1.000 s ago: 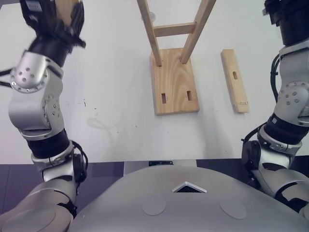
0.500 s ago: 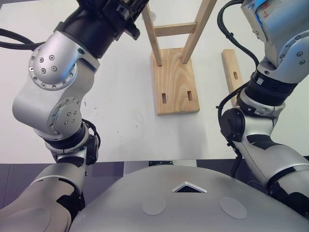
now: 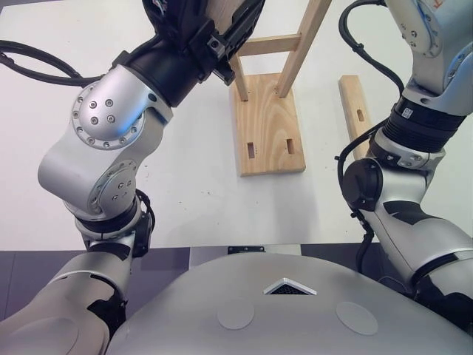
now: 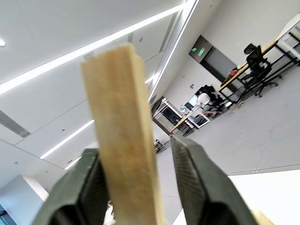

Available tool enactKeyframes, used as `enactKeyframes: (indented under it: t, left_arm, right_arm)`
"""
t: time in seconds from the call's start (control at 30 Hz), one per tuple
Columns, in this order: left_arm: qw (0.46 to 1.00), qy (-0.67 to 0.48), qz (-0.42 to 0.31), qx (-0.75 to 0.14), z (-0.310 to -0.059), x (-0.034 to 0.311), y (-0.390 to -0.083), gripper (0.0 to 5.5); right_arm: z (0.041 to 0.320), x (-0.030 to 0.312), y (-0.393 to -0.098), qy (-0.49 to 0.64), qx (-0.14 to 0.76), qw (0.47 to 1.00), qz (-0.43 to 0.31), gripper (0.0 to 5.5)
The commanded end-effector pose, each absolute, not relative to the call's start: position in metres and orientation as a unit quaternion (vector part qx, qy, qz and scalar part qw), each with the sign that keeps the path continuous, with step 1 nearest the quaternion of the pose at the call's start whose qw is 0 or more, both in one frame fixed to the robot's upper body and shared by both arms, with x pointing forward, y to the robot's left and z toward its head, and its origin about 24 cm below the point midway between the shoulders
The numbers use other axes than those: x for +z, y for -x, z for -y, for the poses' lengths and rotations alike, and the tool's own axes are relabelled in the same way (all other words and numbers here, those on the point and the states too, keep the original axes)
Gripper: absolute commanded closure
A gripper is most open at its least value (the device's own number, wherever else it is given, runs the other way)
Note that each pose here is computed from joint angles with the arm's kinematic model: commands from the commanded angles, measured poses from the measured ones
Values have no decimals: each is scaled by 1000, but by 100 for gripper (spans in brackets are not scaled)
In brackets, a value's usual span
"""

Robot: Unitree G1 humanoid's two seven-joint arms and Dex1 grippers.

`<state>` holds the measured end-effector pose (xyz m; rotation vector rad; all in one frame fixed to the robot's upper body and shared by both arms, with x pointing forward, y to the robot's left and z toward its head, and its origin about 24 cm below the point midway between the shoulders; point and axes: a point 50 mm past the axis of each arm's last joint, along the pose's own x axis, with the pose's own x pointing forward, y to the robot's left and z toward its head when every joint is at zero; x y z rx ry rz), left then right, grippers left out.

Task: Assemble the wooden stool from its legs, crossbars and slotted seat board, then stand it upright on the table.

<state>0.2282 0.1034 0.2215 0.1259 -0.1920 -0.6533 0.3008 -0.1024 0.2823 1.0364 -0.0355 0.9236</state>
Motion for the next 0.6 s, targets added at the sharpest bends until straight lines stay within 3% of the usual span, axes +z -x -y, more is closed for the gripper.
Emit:
enactKeyframes:
  t: [0.03, 0.2, 0.33, 0.37, 0.6]
  left_arm:
    - [941, -74, 99, -314, -105, 222, -227, 347]
    - [944, -70, 97, -306, -106, 220, -230, 347]
    - [951, -50, 80, -295, -110, 213, -233, 347]
    - [952, -44, 78, -293, -112, 212, -233, 308]
    - [946, -29, 40, -321, -121, 198, -216, 180]
  right_arm:
    - [103, 292, -295, -465, 444, 766, 13, 428]
    - [110, 291, -293, -444, 425, 788, 24, 431]
    - [134, 280, -292, -483, 359, 797, 48, 439]
    - [141, 279, -292, -493, 344, 797, 54, 440]
    - [185, 253, -270, -476, 209, 851, 70, 445]
